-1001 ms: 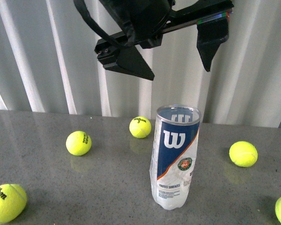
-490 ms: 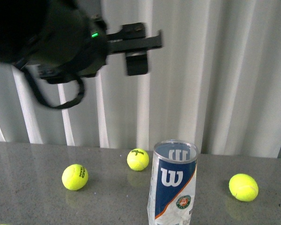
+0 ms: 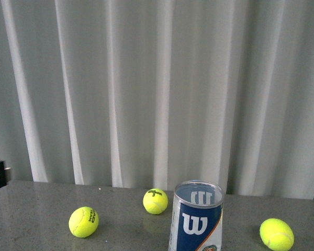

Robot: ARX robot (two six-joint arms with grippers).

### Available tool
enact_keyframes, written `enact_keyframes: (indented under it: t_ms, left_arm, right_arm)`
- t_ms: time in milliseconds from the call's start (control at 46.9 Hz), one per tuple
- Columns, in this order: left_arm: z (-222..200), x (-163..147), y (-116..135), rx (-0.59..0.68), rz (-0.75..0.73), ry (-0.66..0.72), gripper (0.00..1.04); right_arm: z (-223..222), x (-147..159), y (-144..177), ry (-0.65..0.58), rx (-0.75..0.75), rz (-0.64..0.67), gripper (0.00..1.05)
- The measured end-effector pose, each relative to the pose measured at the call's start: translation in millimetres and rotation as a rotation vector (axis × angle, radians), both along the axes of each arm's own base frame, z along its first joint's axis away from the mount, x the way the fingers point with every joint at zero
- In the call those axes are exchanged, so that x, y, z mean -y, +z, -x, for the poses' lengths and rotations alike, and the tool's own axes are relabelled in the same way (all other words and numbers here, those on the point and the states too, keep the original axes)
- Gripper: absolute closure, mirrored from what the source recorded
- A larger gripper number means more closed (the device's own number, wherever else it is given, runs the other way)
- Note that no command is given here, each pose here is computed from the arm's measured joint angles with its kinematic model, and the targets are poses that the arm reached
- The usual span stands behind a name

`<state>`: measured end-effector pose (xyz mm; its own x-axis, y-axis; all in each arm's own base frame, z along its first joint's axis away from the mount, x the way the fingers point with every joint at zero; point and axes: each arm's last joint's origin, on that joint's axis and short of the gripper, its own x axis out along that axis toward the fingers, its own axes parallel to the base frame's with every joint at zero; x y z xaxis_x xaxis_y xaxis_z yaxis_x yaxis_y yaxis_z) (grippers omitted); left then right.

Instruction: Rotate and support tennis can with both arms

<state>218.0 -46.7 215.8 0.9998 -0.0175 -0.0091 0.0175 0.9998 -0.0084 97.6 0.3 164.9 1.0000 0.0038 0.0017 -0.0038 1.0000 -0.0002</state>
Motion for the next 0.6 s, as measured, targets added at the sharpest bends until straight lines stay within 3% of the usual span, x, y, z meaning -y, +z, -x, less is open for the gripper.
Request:
enact_keyframes:
  t_ms: [596]
  left_arm:
    - [71.2, -45.8, -38.7, 0.002, -0.001, 0.015, 1.01]
  right_arm:
    - [0.0, 0.0, 0.0, 0.000, 0.000, 0.000, 0.07]
